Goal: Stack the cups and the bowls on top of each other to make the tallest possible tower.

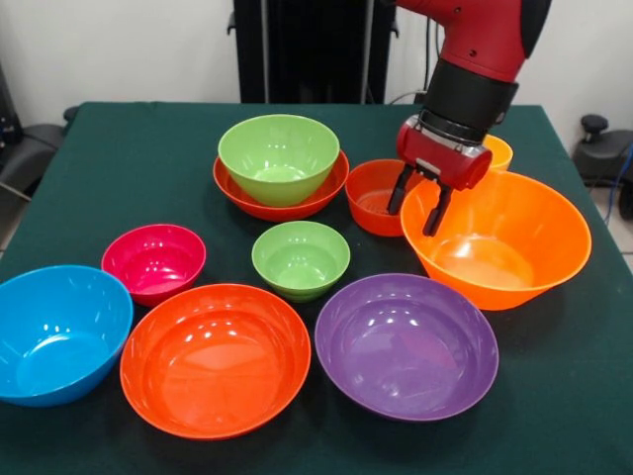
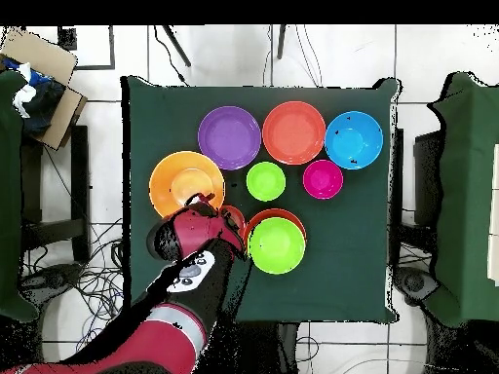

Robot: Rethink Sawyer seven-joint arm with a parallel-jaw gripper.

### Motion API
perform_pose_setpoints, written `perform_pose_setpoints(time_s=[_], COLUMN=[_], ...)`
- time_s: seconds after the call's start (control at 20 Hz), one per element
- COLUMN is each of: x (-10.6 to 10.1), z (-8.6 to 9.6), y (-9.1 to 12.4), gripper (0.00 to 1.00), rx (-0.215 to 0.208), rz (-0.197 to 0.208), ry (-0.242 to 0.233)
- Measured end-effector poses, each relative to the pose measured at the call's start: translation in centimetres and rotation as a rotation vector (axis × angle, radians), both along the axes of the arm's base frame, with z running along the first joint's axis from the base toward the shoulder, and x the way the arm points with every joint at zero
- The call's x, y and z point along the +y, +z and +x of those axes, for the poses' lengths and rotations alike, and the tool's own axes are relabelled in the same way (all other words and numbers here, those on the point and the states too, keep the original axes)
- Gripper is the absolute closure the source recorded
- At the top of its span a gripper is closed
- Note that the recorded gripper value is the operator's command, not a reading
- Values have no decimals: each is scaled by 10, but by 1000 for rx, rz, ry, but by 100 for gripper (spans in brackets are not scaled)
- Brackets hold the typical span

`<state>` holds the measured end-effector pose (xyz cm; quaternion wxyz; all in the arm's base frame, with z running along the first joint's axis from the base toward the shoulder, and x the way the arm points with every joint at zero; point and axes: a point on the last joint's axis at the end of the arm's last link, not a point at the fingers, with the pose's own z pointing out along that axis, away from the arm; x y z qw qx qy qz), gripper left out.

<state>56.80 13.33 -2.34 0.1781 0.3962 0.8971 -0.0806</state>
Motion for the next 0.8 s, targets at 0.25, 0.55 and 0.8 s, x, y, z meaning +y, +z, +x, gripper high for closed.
perform_pose_setpoints(time_s=[0.25,0.55,0.8], x=[-1,-2,-3], z=[8,18,21], y=[15,34,41], gripper=[0,0,0], rx=[-26,-60,-72], rz=[1,5,3], ry=[-3,-6,-9])
